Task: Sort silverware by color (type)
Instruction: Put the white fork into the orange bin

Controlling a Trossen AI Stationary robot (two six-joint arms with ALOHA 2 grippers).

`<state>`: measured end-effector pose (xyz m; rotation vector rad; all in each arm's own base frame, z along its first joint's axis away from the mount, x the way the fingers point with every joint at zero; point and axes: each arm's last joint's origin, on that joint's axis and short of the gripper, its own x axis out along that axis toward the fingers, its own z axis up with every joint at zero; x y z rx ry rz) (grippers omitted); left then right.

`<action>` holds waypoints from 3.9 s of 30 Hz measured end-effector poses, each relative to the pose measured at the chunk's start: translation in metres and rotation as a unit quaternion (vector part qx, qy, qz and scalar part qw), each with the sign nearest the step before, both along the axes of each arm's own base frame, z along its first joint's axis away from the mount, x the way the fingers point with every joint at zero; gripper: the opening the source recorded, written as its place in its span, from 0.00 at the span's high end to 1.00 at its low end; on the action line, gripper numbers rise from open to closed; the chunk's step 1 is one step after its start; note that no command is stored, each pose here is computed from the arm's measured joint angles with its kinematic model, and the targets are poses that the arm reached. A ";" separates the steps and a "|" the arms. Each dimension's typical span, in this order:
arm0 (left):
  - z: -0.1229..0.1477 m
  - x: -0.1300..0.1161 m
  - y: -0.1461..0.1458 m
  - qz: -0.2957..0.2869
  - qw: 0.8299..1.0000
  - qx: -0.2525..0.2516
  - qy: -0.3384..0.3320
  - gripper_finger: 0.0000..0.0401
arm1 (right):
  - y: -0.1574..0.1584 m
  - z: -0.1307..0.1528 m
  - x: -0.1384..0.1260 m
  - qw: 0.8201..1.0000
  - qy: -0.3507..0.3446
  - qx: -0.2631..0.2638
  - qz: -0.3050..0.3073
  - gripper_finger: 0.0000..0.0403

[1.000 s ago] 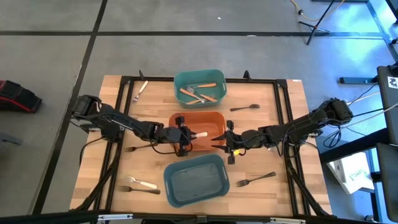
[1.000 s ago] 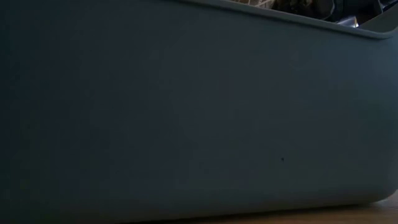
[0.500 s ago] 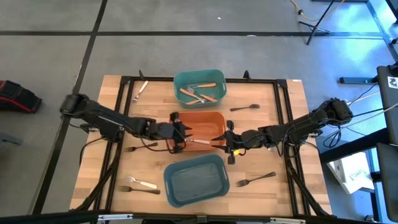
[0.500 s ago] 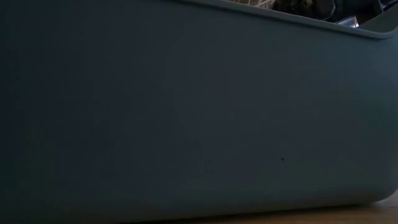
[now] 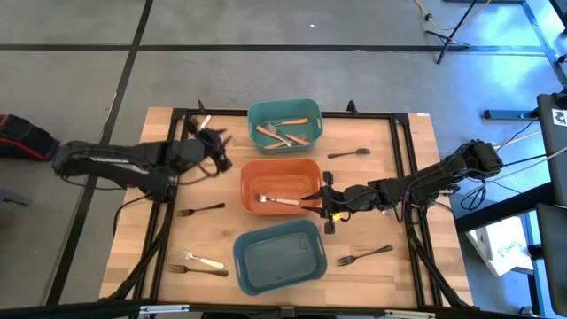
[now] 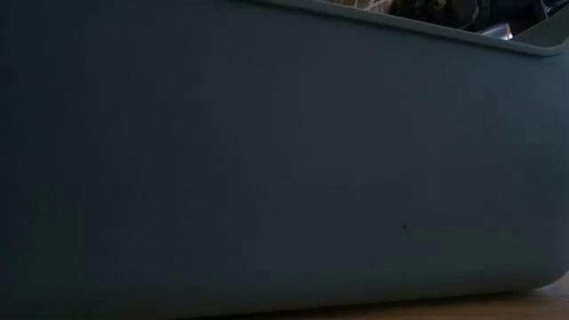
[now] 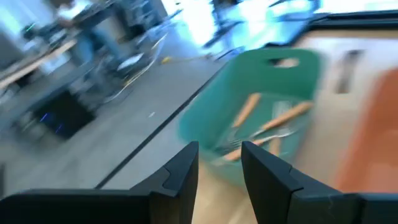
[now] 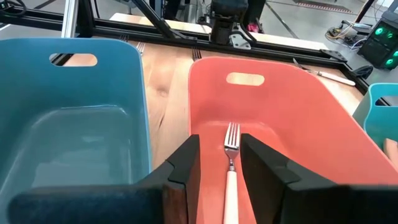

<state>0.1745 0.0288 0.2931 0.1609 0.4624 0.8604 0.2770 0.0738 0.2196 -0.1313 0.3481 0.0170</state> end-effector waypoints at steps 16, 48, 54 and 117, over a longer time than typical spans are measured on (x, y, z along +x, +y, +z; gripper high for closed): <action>-0.053 -0.016 0.123 0.190 0.965 -0.149 0.100 0.71 | 0.000 0.000 0.000 1.000 0.001 -0.002 0.000 0.75; -0.137 -0.034 0.249 0.331 0.832 -0.373 0.245 0.71 | 0.000 -0.003 -0.001 1.000 0.016 -0.017 0.004 0.75; -0.151 -0.043 0.263 0.350 0.814 -0.389 0.254 0.71 | 0.000 -0.003 -0.001 1.000 0.018 -0.018 0.004 0.75; -0.129 -0.018 0.216 0.138 0.868 -0.415 0.237 0.88 | 0.000 -0.003 -0.001 1.000 0.017 -0.016 0.003 0.75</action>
